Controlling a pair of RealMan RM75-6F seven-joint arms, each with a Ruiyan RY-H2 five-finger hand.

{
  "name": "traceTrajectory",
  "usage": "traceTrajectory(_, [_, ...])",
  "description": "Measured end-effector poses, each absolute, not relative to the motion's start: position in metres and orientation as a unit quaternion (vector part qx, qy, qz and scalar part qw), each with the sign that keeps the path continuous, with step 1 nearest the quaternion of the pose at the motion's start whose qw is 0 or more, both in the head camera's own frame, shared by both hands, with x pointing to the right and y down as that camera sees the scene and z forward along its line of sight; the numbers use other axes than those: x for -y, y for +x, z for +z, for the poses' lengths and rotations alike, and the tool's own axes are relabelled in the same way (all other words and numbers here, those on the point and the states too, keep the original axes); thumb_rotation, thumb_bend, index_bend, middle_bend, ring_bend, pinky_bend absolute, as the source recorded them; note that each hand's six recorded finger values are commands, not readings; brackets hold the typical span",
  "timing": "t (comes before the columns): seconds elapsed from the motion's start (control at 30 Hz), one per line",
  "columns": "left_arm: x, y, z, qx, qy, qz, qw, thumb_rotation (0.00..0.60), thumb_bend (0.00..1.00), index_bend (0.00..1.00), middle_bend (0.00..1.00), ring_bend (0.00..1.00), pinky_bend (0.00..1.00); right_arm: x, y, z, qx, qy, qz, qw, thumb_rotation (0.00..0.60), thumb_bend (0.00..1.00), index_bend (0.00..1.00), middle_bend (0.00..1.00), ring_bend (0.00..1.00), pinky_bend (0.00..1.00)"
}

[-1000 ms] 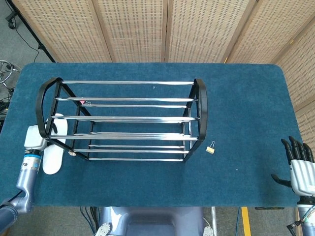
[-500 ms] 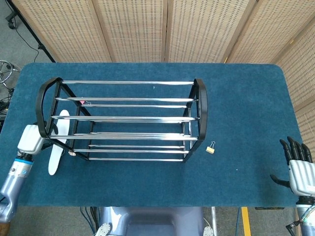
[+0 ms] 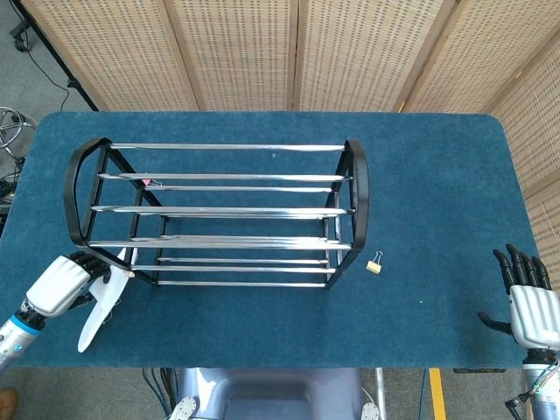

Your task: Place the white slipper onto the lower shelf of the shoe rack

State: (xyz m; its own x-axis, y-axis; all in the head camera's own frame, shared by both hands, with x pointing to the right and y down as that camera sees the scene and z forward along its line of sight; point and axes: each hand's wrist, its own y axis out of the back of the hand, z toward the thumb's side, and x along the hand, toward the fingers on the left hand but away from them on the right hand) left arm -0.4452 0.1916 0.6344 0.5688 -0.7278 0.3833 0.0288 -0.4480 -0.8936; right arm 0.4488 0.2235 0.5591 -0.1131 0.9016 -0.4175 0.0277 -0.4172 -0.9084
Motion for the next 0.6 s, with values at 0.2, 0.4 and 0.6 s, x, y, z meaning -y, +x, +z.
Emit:
traceTrajectory(0.2, [-0.213, -0.444, 0.633, -0.196, -0.755, -0.389, 0.491, 0.600, 0.47, 0.65, 0.50, 0.46, 0.53, -0.223, 0.450, 0.559, 0.411, -0.565, 0.624, 0.349, 0.600, 0.00, 0.00, 0.00, 0.00, 0.00])
traceTrajectory(0.4, [-0.232, -0.428, 0.628, -0.180, -0.768, -0.348, 0.506, 0.600, 0.48, 0.66, 0.50, 0.46, 0.53, -0.224, 0.450, 0.559, 0.411, -0.566, 0.624, 0.348, 0.600, 0.00, 0.00, 0.00, 0.00, 0.00])
traceTrajectory(0.6, [-0.244, -0.401, 0.626, -0.159, -0.780, -0.304, 0.523, 0.600, 0.47, 0.66, 0.50, 0.46, 0.53, -0.224, 0.451, 0.559, 0.411, -0.565, 0.626, 0.347, 0.600, 0.00, 0.00, 0.00, 0.00, 0.00])
